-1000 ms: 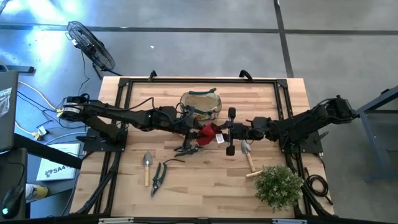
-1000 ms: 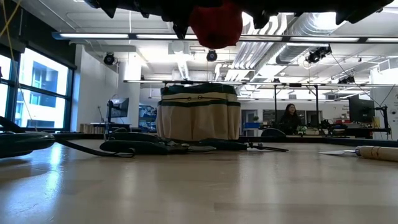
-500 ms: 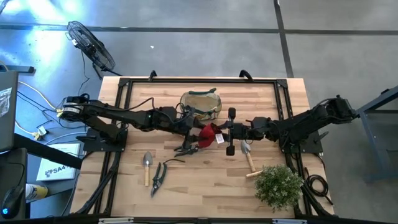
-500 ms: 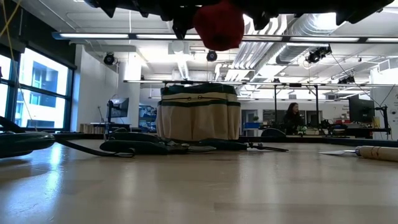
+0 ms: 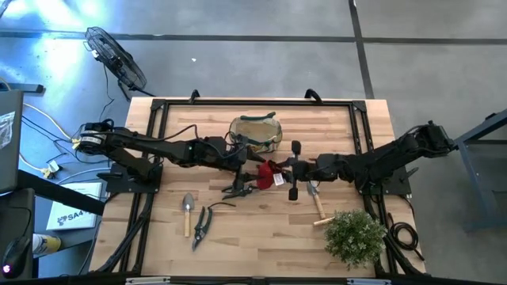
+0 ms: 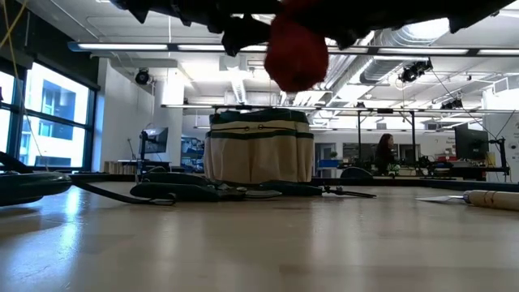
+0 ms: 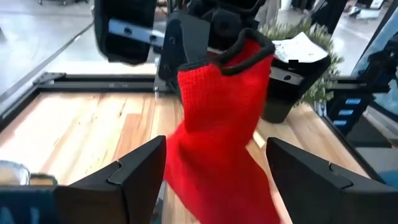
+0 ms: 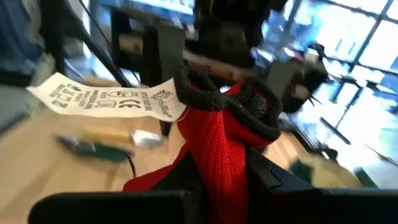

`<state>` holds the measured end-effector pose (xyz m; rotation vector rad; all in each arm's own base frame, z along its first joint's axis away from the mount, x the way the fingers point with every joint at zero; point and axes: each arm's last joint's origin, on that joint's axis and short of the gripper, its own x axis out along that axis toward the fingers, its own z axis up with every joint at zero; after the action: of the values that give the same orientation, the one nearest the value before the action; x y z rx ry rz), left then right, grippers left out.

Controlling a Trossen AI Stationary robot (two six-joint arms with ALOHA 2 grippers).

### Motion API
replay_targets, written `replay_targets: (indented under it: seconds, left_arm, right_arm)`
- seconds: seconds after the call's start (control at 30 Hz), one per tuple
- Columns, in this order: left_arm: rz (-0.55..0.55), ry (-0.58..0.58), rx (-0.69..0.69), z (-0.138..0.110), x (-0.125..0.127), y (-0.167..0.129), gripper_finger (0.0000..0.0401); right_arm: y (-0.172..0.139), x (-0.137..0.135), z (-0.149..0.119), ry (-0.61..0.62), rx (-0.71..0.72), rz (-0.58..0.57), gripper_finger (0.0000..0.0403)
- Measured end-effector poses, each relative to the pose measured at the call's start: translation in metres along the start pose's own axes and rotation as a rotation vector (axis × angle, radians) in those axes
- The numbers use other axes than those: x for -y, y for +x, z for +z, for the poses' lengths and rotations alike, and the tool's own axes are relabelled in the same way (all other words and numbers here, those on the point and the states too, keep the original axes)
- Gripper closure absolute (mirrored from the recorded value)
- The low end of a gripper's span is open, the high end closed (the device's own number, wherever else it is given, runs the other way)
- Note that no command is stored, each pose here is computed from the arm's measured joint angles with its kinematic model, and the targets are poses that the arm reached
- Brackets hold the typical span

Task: Pick & Place Garden tools in Gardening bag
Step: Put the red gloves into the light brown gardening bag

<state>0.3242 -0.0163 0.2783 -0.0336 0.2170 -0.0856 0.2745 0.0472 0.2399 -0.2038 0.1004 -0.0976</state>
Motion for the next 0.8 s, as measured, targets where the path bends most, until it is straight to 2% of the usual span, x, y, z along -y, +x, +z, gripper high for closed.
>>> replay_targets:
  seconds: [0.2, 0.43, 0.67, 0.8]
  left_arm:
    - [0.010, -0.002, -0.058, -0.006, 0.000, 0.000, 0.0130]
    - [0.015, -0.006, -0.139, -0.009, 0.000, -0.007, 0.0130]
    - [0.017, -0.040, -0.180, -0.011, 0.000, -0.012, 0.0130]
    - [0.018, -0.057, -0.197, -0.012, 0.000, -0.012, 0.0130]
  right_arm:
    - [-0.012, -0.009, 0.000, -0.041, -0.095, -0.070, 0.0359]
    - [-0.032, -0.009, 0.011, -0.092, -0.127, -0.229, 0.0359]
    - [-0.035, 0.016, 0.019, -0.091, -0.101, -0.311, 0.0359]
    - [-0.028, 0.035, 0.016, -0.062, -0.090, -0.273, 0.0359]
